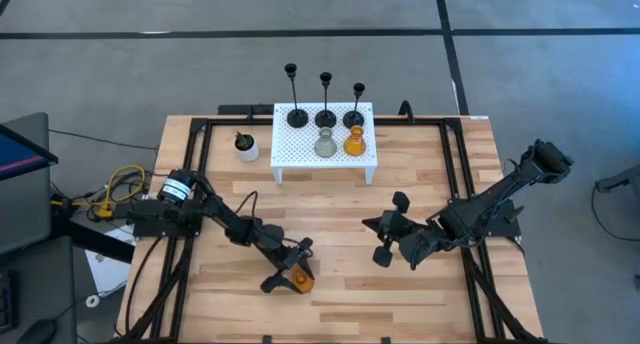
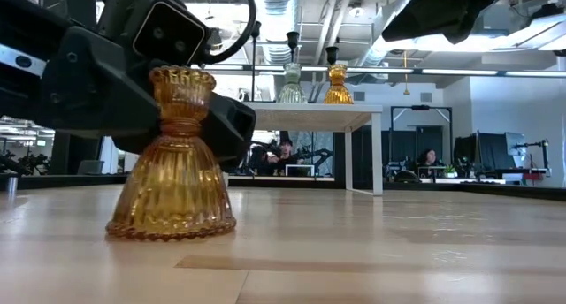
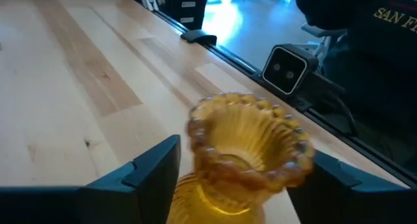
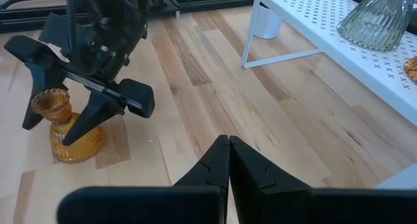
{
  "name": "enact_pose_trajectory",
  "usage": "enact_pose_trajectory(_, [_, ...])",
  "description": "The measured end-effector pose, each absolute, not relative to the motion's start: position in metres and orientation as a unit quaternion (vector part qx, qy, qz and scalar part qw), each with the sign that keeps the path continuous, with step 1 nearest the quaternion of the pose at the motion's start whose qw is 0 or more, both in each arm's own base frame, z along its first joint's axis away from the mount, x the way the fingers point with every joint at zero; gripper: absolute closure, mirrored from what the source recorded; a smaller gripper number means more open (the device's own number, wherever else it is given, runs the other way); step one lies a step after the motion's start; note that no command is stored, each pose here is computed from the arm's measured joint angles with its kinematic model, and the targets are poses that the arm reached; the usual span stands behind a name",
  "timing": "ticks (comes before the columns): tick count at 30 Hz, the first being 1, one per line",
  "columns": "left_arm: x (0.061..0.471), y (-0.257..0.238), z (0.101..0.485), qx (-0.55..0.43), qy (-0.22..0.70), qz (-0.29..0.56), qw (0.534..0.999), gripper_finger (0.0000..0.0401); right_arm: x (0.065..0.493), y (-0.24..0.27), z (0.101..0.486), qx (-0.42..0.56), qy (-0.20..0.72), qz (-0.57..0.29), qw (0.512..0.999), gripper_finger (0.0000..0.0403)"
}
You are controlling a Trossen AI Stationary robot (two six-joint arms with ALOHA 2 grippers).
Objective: Pick & Place candle stick holders
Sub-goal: Put the yellow glass candle holder on the shelf aligned with the other green and yellow glass candle holders
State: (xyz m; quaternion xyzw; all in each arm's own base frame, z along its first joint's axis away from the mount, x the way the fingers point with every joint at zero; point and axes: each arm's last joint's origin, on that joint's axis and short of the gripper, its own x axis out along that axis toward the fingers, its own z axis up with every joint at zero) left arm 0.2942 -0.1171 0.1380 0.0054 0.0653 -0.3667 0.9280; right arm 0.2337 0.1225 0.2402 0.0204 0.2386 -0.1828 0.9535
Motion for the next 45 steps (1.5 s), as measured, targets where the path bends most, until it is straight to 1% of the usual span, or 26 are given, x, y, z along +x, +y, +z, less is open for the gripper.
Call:
enact_pose_trajectory(6, [0.295, -0.116, 0.138, -0.006, 0.069, -0.342, 0.937, 0.0212, 0.234, 0.123, 0.24, 0.02, 0.239, -0.183, 0.954, 0.0403])
enact_pose_trajectory(9, [0.295, -0.116, 0.14, -0.007, 0.064, -0.342, 0.938, 0.0247, 0.234, 0.123, 0.24, 0.02, 0.239, -0.183, 0.954, 0.0403])
enact_pose_trajectory(12, [0.296, -0.116, 0.141, -0.027, 0.067, -0.339, 0.938, 0.0275, 0.234, 0.123, 0.24, 0.02, 0.239, -0.183, 0.953, 0.0403])
enact_pose_trajectory(17, [0.295, -0.115, 0.145, -0.051, 0.075, -0.32, 0.943, 0.0276, 0.233, 0.122, 0.24, 0.019, 0.24, -0.183, 0.953, 0.0403])
enact_pose_trajectory(22, [0.29, -0.111, 0.161, -0.051, 0.073, -0.295, 0.951, 0.0261, 0.233, 0.122, 0.239, 0.015, 0.245, -0.184, 0.952, 0.0403])
enact_pose_trajectory(26, [0.283, -0.106, 0.175, -0.046, 0.107, -0.243, 0.963, 0.0275, 0.232, 0.122, 0.238, 0.011, 0.249, -0.184, 0.951, 0.0403])
enact_pose_trajectory(31, [0.268, -0.095, 0.204, -0.037, 0.107, -0.163, 0.98, 0.0274, 0.232, 0.122, 0.238, 0.011, 0.249, -0.184, 0.951, 0.0403])
enact_pose_trajectory(35, [0.253, -0.084, 0.23, -0.03, 0.085, -0.107, 0.99, 0.0263, 0.232, 0.122, 0.238, 0.011, 0.249, -0.184, 0.951, 0.0403])
enact_pose_trajectory(39, [0.239, -0.071, 0.253, -0.015, 0.047, -0.045, 0.998, 0.0275, 0.232, 0.122, 0.238, 0.011, 0.249, -0.184, 0.951, 0.0403])
enact_pose_trajectory(43, [0.223, -0.058, 0.277, -0.022, -0.008, 0.016, 1.0, 0.0275, 0.232, 0.122, 0.238, 0.013, 0.249, -0.184, 0.951, 0.0403])
enact_pose_trajectory(45, [0.216, -0.051, 0.288, -0.008, -0.031, 0.051, 0.998, 0.0267, 0.232, 0.122, 0.238, 0.015, 0.249, -0.184, 0.951, 0.0403])
